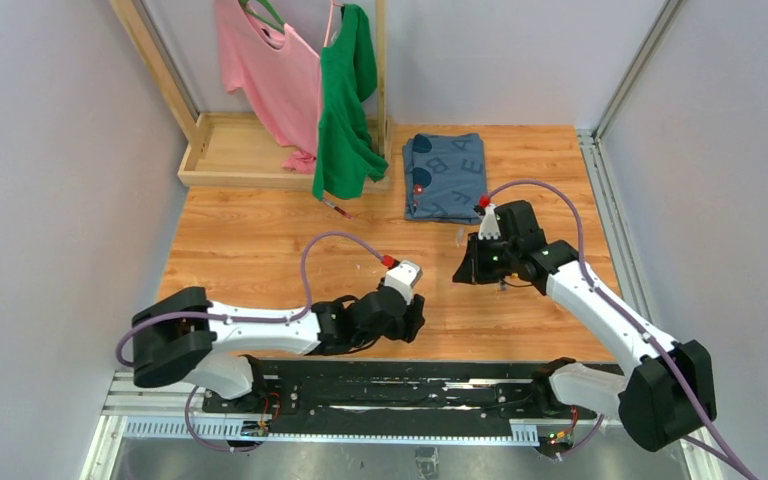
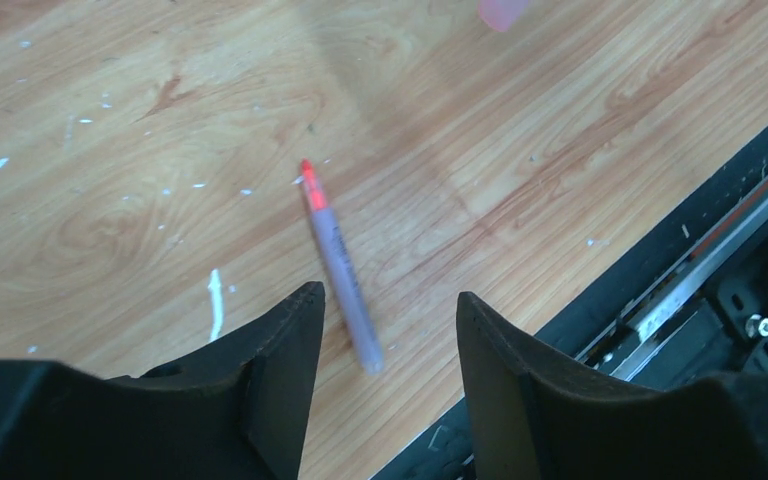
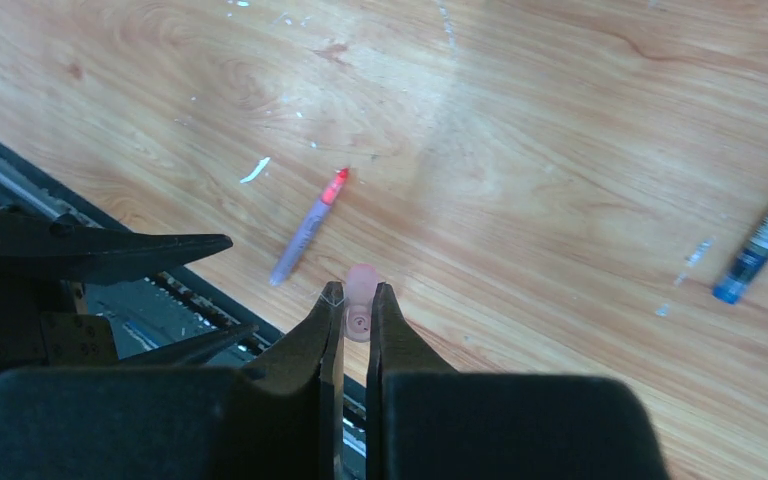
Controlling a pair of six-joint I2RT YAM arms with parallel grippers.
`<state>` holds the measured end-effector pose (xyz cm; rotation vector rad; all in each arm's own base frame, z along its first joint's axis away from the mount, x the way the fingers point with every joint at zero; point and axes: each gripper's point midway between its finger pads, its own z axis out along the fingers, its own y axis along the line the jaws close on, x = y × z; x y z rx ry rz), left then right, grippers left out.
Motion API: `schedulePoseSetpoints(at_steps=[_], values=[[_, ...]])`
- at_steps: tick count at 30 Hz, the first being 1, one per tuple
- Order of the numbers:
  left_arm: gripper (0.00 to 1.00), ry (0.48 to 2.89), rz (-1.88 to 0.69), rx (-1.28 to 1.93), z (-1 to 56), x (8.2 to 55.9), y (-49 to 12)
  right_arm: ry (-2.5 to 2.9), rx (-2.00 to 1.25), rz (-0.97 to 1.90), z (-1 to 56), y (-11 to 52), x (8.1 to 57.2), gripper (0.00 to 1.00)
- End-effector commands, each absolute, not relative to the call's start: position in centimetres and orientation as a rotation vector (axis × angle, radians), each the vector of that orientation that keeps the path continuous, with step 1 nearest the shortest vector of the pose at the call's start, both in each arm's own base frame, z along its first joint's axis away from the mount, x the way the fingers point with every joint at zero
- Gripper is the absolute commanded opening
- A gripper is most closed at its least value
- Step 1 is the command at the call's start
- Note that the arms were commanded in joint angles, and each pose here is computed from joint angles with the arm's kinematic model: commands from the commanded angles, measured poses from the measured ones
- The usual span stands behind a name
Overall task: Insert the pens into the pen caps
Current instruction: Pick up the pen from the center of the board.
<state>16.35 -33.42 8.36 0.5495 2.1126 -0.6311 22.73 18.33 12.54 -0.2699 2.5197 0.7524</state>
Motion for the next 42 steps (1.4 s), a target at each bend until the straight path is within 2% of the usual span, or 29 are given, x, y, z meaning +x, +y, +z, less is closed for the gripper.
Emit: schedulePoseSetpoints(at_steps=[1, 7, 16, 26, 30, 33, 36, 42], values=[[0.55, 2.180, -0.620, 0.479, 8.0, 16.6, -35.3, 2.528, -0.267, 0.667, 12.0, 16.1, 22.3, 0.00], [0.50, 2.300, -0.312, 0.503, 5.2, 17.5, -34.2, 2.517, -0.251, 0.686, 11.9, 15.5, 21.9, 0.01], [0.45, 2.343, -0.144, 0.468, 3.6, 18.2, -33.5, 2.495, -0.229, 0.751, 11.9, 15.3, 21.5, 0.01], [0.33, 2.429, -0.147, 0.490, 1.3, 16.8, -33.5, 2.499, -0.218, 0.781, 11.6, 15.3, 21.5, 0.00], [0.17, 2.470, -0.135, 0.491, 0.0, 16.2, -32.7, 2.502, -0.211, 0.797, 11.5, 15.4, 21.5, 0.00], [0.01, 2.456, -0.134, 0.480, 0.1, 16.2, -32.0, 2.490, -0.220, 0.851, 11.8, 15.7, 21.3, 0.00], [0.00, 2.395, -0.187, 0.514, 0.9, 16.4, -31.7, 2.472, -0.237, 0.936, 12.3, 16.2, 21.0, 0.01], [0.00, 2.087, -0.503, 0.626, 5.7, 16.9, -33.2, 2.422, -0.336, 1.158, 14.3, 17.7, 20.1, 0.00]])
